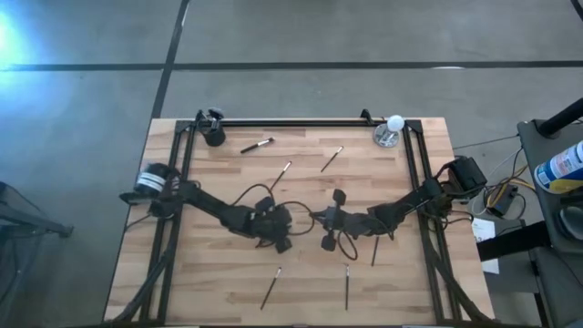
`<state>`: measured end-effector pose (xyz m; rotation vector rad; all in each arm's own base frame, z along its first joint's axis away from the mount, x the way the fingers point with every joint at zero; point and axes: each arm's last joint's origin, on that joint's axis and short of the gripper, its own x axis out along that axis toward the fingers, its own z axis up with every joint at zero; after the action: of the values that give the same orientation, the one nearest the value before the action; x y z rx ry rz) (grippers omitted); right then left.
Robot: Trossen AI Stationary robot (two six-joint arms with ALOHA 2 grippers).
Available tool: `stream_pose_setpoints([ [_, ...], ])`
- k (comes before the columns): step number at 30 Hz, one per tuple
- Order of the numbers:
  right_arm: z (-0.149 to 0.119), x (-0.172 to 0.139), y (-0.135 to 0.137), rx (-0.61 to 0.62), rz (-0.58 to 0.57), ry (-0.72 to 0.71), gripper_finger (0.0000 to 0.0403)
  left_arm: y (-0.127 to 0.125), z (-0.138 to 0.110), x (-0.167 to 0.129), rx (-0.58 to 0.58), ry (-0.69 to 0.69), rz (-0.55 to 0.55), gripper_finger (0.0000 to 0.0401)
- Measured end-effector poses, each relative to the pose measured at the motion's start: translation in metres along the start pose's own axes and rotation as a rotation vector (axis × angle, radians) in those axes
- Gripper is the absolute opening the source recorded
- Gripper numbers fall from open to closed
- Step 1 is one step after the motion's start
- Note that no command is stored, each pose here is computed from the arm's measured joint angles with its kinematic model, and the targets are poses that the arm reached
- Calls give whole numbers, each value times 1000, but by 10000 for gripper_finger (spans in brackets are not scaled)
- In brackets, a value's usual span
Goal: Pick & Place Makeup Supplies
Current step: Put the makeup brush into the makeup holder
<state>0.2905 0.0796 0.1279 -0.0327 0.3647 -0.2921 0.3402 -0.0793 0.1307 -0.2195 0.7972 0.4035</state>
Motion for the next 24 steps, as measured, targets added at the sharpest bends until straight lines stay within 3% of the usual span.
stream_pose_setpoints([
  [16, -9, -5, 0, 44, 8, 23, 8, 7, -6, -7, -69, 128, 57, 124],
  [20, -9, -5, 0, 48, 10, 23, 8, 8, -9, -6, -67, 156, 54, 98],
  [24, -9, -5, 1, 47, 11, 23, 8, 10, -11, -7, -55, 178, 60, 46],
])
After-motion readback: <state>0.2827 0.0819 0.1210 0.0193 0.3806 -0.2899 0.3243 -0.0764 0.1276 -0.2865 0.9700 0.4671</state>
